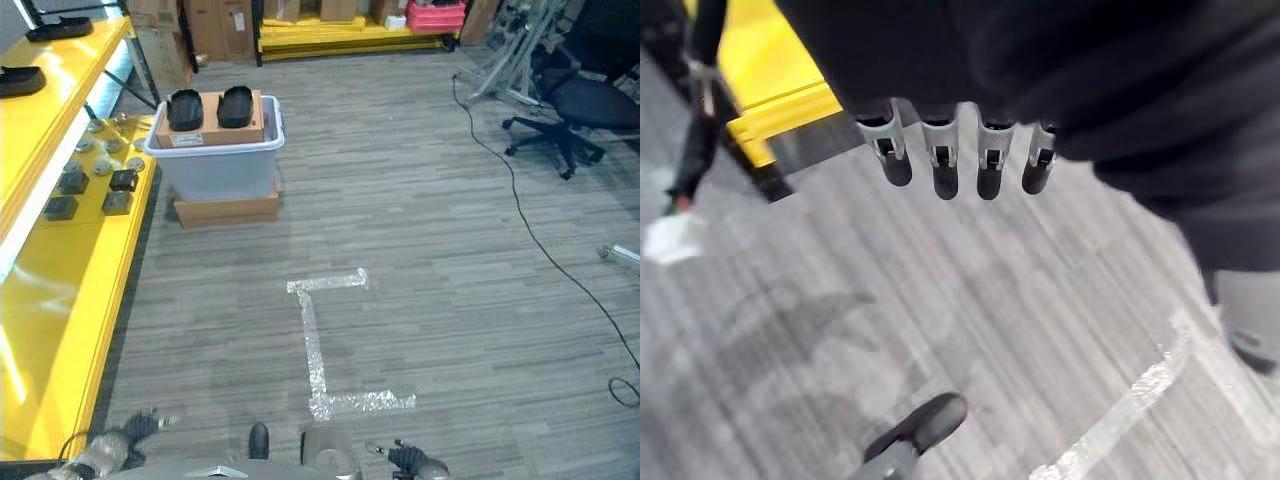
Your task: Move parts from the plastic box to the shelf.
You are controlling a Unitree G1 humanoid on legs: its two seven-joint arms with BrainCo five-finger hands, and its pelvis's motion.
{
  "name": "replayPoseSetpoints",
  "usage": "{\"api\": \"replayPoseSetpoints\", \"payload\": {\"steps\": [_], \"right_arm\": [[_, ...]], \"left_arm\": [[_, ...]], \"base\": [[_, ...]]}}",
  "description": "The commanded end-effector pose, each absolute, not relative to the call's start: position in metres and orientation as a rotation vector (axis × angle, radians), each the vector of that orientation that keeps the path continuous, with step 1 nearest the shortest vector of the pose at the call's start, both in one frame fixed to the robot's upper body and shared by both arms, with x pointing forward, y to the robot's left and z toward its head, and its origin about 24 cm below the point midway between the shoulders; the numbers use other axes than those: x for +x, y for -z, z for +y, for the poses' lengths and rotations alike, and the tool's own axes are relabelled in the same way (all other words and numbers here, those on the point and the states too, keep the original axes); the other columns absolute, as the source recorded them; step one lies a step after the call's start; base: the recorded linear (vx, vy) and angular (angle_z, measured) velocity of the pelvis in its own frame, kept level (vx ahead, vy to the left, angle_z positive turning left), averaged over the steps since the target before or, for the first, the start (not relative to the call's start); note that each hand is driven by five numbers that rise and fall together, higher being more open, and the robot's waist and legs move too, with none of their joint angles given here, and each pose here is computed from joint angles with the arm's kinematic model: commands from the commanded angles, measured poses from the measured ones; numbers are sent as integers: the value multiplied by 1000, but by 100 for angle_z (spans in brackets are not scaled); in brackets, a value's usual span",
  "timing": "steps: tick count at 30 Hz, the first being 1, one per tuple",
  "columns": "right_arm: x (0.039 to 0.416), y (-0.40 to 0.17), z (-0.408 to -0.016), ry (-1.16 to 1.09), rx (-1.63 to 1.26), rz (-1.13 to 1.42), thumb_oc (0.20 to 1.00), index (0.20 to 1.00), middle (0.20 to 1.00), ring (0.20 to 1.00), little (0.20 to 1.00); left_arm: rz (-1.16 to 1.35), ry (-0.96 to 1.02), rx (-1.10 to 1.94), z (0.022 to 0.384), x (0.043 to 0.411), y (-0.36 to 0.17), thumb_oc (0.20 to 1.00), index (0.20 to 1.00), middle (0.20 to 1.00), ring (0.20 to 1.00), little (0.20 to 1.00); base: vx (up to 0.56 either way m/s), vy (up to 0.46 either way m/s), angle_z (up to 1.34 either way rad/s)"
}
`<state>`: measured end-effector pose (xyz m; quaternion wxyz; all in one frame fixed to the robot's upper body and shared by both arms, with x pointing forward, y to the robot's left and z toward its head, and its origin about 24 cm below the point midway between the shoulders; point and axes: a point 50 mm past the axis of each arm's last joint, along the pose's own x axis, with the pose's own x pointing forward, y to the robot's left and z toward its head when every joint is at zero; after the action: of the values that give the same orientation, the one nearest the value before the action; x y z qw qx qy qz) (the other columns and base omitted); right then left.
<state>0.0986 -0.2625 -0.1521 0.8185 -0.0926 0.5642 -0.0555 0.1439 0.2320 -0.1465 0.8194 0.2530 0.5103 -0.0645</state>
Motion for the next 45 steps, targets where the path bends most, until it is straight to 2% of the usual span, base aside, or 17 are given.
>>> {"api": "replayPoseSetpoints", "payload": {"steps": [1,5,9,15,21,22,26,29,35,39,42,45], "right_arm": [[95,150,-274,137,-225,1220,1000,1000,1000,1000,1000],[76,153,-278,174,-209,1272,1000,1000,1000,1000,1000],[58,154,-282,186,-222,1328,1000,1000,1000,1000,1000],[93,141,-297,223,-247,1202,1000,1000,1000,1000,1000],[128,124,-307,247,-295,1048,1000,1000,1000,1000,1000],[138,120,-306,251,-290,1006,1000,1000,1000,1000,1000],[130,126,-298,323,-131,984,1000,1000,1000,1000,1000],[124,132,-284,453,2,933,1000,1000,1000,1000,1000],[105,137,-290,473,-93,1020,1000,1000,1000,1000,1000],[91,138,-297,490,-112,1057,1000,1000,1000,1000,1000],[90,139,-297,481,-119,1067,1000,1000,1000,1000,1000],[93,139,-293,414,-143,1066,1000,1000,1000,1000,1000]], "left_arm": [[1045,48,544,252,153,137,1000,1000,1000,1000,1000],[999,77,569,248,167,132,1000,1000,1000,1000,1000],[1008,105,550,235,160,138,1000,1000,1000,1000,1000],[1039,98,494,226,150,145,1000,1000,1000,1000,1000],[1163,65,475,230,111,158,1000,1000,1000,1000,1000],[1216,59,471,232,95,162,1000,1000,1000,1000,1000],[1303,45,434,230,68,168,1000,1000,1000,1000,1000],[1254,-33,433,236,80,164,1000,1000,1000,1000,1000],[1001,-108,446,246,149,139,1000,1000,1000,1000,1000],[906,-64,474,241,175,128,1000,1000,1000,1000,1000],[887,-54,464,235,179,127,1000,1000,1000,1000,1000],[961,-55,400,223,158,140,1000,1000,1000,1000,1000]], "base": [[416,-100,-4],[385,-121,8],[367,-222,62],[265,-185,23],[447,33,-3],[276,76,-34],[477,270,-60],[356,314,-30],[363,2,9],[320,-133,29],[254,-173,74],[266,-214,47]]}}
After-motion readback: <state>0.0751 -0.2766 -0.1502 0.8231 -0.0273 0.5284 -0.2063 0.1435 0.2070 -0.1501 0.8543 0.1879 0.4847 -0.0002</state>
